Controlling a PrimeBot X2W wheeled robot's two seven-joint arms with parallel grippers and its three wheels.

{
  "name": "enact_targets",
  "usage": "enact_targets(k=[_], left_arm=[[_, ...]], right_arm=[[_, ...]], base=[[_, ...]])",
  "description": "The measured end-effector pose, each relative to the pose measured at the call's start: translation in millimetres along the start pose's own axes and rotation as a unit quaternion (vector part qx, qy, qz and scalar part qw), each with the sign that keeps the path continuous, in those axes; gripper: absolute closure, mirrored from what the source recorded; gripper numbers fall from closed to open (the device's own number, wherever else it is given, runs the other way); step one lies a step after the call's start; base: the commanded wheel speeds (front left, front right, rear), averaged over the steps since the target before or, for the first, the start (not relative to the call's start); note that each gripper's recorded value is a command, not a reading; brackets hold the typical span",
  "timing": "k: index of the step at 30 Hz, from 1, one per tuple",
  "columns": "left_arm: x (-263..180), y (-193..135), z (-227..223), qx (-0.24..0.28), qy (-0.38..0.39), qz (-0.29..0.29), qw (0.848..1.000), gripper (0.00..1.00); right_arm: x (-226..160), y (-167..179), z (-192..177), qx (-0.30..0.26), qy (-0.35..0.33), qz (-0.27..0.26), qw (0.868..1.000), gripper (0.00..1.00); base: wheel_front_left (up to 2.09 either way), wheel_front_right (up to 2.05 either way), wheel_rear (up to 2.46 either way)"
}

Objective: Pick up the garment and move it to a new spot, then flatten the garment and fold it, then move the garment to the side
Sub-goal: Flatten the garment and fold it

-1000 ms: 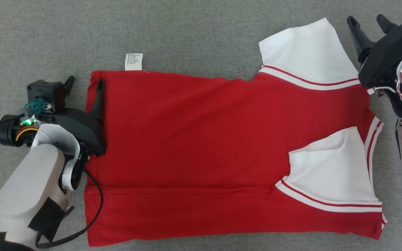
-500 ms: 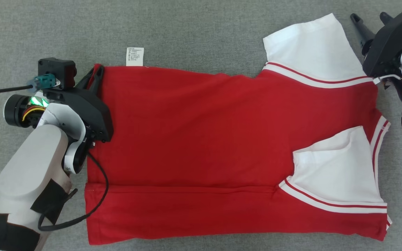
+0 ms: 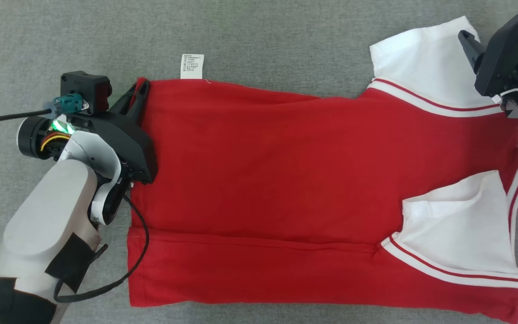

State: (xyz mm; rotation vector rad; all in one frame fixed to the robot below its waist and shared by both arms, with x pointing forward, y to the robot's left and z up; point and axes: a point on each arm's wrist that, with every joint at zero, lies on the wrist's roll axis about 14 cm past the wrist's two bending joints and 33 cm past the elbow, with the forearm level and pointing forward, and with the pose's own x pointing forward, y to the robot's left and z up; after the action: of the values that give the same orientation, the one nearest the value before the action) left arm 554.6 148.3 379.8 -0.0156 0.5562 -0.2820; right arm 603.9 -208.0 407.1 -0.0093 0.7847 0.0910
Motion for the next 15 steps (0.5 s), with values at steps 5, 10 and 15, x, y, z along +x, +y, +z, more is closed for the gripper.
enact_targets(k=[5, 10, 15], left_arm=[[-4.3, 2.9, -1.5, -0.001, -0.001, 0.005, 1.0, 1.0], [-6.8, 3.0, -1.5, 0.0, -0.005, 0.004, 1.0, 1.0], [-6.4, 2.2, -0.2, 0.0, -0.013, 0.002, 1.0, 1.0]], right_arm=[[6.6, 2.8, -5.5, -0.017, 0.009, -0.002, 1.0, 0.0], [11.6, 1.3, -9.8, -0.024, 0.016, -0.008, 1.0, 0.1], [14.4, 4.7, -9.9, -0.029, 0.018, -0.007, 0.999, 1.0]], base=[[0.0, 0.0, 0.0], [0.0, 0.0, 0.0], [0.0, 0.0, 0.0]])
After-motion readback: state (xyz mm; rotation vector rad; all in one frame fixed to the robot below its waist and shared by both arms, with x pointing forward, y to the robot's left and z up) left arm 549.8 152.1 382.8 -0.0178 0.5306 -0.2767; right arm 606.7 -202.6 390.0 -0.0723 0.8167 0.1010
